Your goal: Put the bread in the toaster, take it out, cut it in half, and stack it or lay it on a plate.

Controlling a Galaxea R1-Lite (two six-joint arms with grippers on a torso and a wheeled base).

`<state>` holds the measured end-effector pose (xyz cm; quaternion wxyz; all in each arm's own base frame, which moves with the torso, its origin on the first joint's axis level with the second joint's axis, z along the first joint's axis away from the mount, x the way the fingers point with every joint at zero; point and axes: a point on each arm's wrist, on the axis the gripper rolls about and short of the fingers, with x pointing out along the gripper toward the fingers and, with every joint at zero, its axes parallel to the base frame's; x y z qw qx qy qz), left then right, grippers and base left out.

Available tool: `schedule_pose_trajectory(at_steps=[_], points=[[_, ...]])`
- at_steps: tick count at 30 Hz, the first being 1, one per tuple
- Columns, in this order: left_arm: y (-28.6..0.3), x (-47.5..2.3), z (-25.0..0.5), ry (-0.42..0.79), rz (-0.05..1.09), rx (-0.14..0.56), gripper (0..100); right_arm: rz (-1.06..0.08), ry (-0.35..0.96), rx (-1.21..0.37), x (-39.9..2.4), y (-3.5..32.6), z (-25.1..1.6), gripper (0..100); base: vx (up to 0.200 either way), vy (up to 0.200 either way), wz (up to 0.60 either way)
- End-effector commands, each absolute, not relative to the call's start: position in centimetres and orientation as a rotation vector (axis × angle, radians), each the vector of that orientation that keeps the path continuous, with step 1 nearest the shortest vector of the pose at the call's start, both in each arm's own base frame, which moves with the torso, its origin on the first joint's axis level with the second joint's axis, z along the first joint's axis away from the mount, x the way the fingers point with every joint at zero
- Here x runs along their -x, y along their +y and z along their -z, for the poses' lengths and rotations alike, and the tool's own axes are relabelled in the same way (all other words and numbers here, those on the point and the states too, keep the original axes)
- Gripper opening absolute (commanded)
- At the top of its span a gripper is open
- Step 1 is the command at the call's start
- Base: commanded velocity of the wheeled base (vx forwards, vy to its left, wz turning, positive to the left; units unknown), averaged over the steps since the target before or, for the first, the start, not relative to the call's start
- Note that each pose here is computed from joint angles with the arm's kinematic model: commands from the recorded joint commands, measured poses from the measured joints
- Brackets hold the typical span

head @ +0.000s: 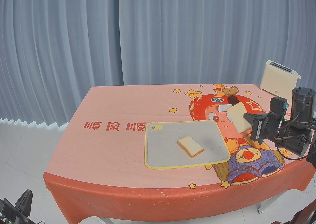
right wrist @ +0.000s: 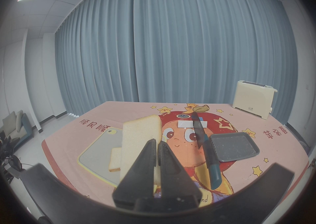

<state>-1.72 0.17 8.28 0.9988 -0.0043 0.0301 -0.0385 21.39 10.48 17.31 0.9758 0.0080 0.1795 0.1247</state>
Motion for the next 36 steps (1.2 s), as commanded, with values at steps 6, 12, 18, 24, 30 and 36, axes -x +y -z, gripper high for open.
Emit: schedule_pose_trajectory(at_steps=[6,12,18,24,30,36], points=[[0.2,1.6,-7.8,0.080,0.076,0.008,0,-0.243,0.357,-0.016,-21.3,10.4,-17.4,0,0.000,-0.200,0.00],[0.2,1.6,-7.8,0.079,0.076,0.009,0,-0.243,0.359,-0.015,-21.4,10.4,-17.4,0,0.000,-0.200,0.00],[0.2,1.6,-7.8,0.079,0.076,0.009,0,-0.234,0.362,-0.014,-21.5,10.3,-17.3,0,0.000,-0.200,0.00],[0.2,1.6,-7.8,0.079,0.078,0.007,0,-0.232,0.371,-0.008,-21.6,10.3,-17.0,0,0.000,-0.200,0.00],[0.2,1.6,-7.8,0.078,0.078,0.004,0,-0.225,0.374,-0.010,-21.7,10.2,-17.0,0,0.000,0.000,0.00],[0.2,1.6,-7.8,0.078,0.078,0.004,0,-0.200,0.378,-0.015,-22.1,9.3,-16.9,0,0.000,0.000,0.00]])
